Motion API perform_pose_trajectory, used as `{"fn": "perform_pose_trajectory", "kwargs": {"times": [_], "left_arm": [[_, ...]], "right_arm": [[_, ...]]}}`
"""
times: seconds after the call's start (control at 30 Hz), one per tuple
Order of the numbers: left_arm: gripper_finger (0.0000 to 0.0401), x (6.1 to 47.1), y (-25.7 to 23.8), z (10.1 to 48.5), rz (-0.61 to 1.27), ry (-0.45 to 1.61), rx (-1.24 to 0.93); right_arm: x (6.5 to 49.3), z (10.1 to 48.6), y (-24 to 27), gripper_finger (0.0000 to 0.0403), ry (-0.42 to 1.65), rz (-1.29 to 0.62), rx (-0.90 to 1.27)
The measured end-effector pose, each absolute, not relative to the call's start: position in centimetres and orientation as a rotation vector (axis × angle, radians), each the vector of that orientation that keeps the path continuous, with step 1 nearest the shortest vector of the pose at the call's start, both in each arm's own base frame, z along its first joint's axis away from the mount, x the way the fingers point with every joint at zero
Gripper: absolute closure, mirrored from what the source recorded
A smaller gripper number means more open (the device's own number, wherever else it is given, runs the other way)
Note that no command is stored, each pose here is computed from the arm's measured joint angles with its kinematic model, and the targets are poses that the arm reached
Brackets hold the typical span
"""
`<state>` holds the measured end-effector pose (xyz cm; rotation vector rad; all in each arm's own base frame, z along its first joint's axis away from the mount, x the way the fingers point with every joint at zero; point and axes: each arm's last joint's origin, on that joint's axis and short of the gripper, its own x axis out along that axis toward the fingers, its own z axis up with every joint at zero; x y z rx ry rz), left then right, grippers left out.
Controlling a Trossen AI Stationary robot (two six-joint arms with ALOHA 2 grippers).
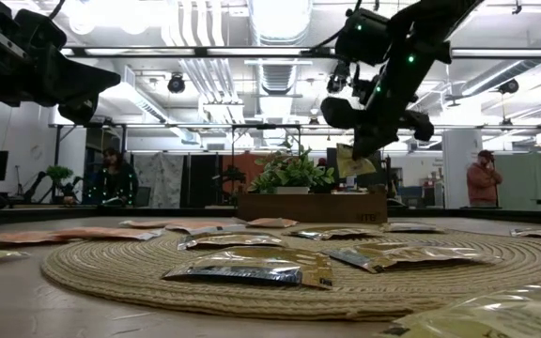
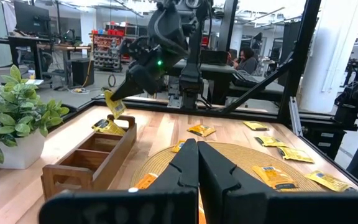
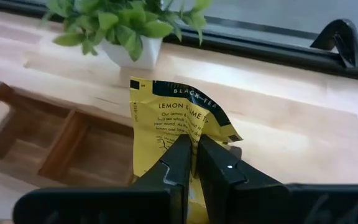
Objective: Pick & Place Tea
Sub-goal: Put the yellow tea bag into the right section of the wooden organizer
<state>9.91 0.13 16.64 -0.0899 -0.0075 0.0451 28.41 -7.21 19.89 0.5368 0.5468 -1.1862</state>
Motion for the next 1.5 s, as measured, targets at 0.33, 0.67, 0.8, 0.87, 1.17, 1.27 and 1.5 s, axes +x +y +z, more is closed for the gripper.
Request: {"fn": "perform_pose_trajectory", "kwargs": {"times": [0.33, 0.67, 0.8, 0.87, 1.17, 1.27, 1.5], "left_arm": [[0.0401, 9.9, 0.1, 16.6, 0.045, -0.007, -0.090], [0.0401, 9.9, 0.1, 16.6, 0.045, -0.007, -0.090], [0.0401, 9.9, 0.1, 16.6, 0.045, -0.007, -0.090], [0.0401, 9.9, 0.1, 16.6, 0.045, -0.007, -0.090], [0.0401, 9.9, 0.1, 16.6, 0.045, -0.007, -0.090], [0.0401, 9.9, 0.1, 16.6, 0.045, -0.007, -0.090], [0.0401, 9.9, 0.1, 16.6, 0.045, -0.007, -0.090]], "right_arm": [[29.0, 18.4, -7.2, 0.0376, 0.582, -1.160, 0.556], [29.0, 18.1, -7.2, 0.0376, 0.593, -1.159, 0.560], [28.8, 17.9, -7.3, 0.0376, 0.599, -1.164, 0.563], [28.7, 17.8, -7.3, 0.0376, 0.601, -1.167, 0.563], [28.7, 17.7, -7.5, 0.0376, 0.593, -1.172, 0.568], [28.8, 17.8, -7.5, 0.0376, 0.579, -1.165, 0.571], [28.9, 17.8, -7.5, 0.0360, 0.568, -1.151, 0.585]]}}
